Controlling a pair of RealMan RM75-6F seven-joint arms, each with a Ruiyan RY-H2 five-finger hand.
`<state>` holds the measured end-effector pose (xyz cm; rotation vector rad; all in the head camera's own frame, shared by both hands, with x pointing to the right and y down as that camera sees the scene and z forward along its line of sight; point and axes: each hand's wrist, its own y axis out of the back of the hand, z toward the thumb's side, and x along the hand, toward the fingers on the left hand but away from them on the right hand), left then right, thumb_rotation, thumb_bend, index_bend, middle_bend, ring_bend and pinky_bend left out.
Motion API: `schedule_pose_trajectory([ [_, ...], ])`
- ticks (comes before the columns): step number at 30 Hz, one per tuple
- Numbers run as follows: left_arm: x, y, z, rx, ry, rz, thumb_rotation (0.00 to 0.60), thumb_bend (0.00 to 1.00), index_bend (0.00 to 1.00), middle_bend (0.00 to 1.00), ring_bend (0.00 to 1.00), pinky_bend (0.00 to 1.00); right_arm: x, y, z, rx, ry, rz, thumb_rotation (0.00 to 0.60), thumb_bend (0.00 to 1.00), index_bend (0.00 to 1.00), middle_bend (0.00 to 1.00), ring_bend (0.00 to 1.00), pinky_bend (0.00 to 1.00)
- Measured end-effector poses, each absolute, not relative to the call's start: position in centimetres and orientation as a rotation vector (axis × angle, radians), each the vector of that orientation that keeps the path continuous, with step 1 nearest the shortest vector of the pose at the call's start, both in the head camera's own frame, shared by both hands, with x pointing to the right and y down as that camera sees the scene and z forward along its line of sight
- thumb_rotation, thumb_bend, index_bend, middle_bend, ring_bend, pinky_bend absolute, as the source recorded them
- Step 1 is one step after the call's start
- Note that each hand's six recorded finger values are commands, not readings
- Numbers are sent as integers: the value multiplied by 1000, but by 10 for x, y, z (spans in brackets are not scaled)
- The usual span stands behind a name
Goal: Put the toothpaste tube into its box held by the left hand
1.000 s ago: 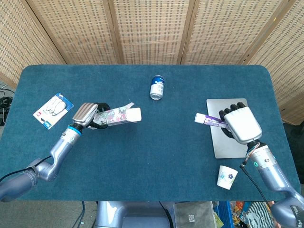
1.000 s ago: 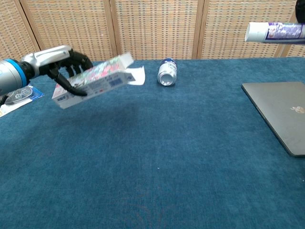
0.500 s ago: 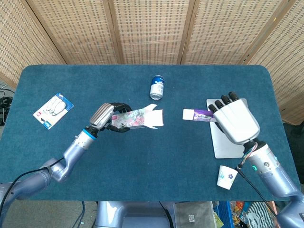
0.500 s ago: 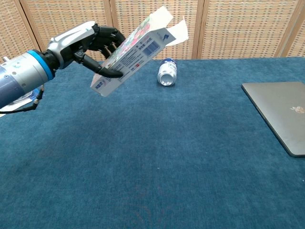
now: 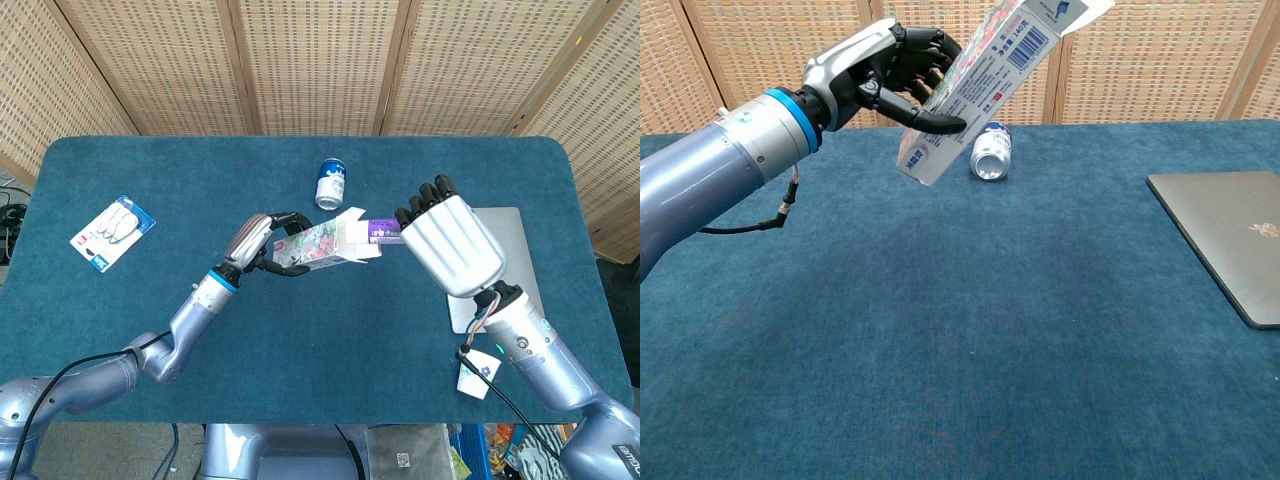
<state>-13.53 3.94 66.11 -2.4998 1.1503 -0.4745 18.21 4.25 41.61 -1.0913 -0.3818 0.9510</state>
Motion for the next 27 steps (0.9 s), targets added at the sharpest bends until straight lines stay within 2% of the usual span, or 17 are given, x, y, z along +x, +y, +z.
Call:
schedule_pose_trajectory([
  [27,-115,43,655,-2504,1108,-489,600,259,500,495,441,446,166,56,448,-939,-165,944,600,599,580,632,487,433],
])
